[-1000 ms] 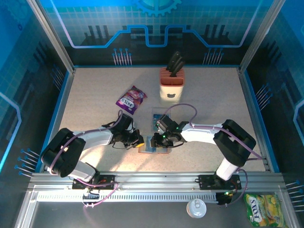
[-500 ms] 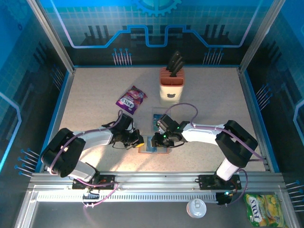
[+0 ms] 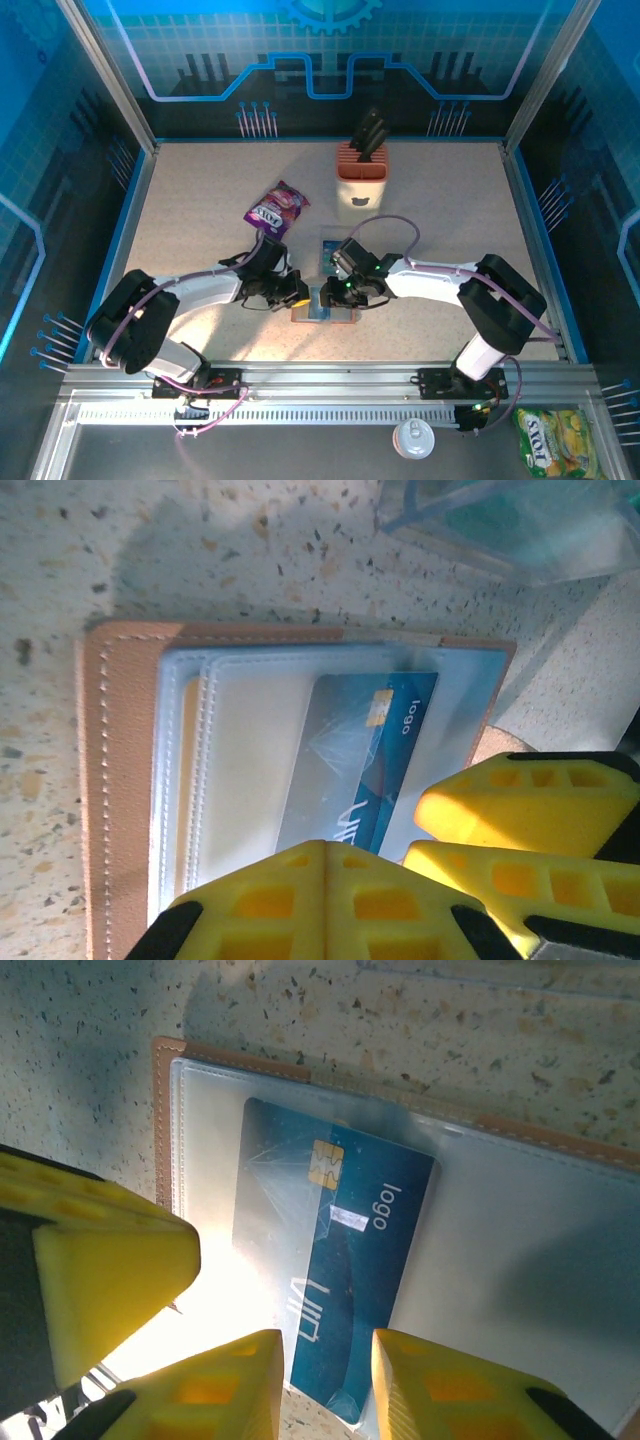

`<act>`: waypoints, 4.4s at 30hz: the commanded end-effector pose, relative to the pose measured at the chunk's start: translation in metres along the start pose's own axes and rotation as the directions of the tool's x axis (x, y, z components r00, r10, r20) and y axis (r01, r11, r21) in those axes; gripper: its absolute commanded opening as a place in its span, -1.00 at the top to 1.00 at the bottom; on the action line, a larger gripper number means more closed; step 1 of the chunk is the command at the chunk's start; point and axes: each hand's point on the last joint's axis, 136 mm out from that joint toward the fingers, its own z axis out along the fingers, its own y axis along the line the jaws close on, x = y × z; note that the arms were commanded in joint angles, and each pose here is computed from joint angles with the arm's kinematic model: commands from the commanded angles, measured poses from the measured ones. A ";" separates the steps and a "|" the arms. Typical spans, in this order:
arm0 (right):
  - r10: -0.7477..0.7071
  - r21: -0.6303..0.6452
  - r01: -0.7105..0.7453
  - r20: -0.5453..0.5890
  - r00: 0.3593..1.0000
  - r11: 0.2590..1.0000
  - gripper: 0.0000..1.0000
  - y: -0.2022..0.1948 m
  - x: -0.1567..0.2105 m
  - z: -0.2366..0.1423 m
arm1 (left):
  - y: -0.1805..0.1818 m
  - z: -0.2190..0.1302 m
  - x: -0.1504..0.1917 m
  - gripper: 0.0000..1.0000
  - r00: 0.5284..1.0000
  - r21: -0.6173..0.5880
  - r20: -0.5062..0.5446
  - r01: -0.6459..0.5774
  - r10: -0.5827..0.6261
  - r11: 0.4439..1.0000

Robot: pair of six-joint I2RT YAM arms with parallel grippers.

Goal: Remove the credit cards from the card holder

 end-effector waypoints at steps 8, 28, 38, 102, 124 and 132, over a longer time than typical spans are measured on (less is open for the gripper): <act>0.004 -0.002 -0.004 0.003 1.000 1.000 0.38 -0.004 -0.003 -0.005 | 0.010 0.010 0.006 0.87 0.999 -0.037 -0.028 0.022 -0.023 0.999; 0.023 -0.030 -0.023 -0.009 1.000 0.999 0.38 -0.005 -0.004 0.000 | 0.007 0.005 0.004 0.86 1.000 -0.035 -0.008 0.021 -0.021 0.999; 0.029 -0.033 -0.029 -0.018 0.999 0.999 0.38 -0.006 -0.004 0.005 | 0.018 0.005 0.004 0.87 1.000 -0.085 -0.004 0.018 -0.019 0.996; 0.067 -0.055 -0.070 -0.047 0.997 0.996 0.37 -0.009 -0.002 0.019 | 0.028 0.011 0.004 0.87 0.999 -0.137 -0.024 0.023 -0.027 0.990; 0.075 -0.107 -0.075 0.000 0.997 0.991 0.68 -0.004 -0.007 0.003 | 0.028 0.013 0.004 0.87 0.999 -0.138 -0.031 0.024 -0.029 0.990; 0.078 -0.095 -0.076 0.024 0.997 0.993 0.81 -0.012 -0.003 -0.009 | 0.028 0.013 0.002 0.88 0.999 -0.144 -0.029 0.022 -0.027 0.989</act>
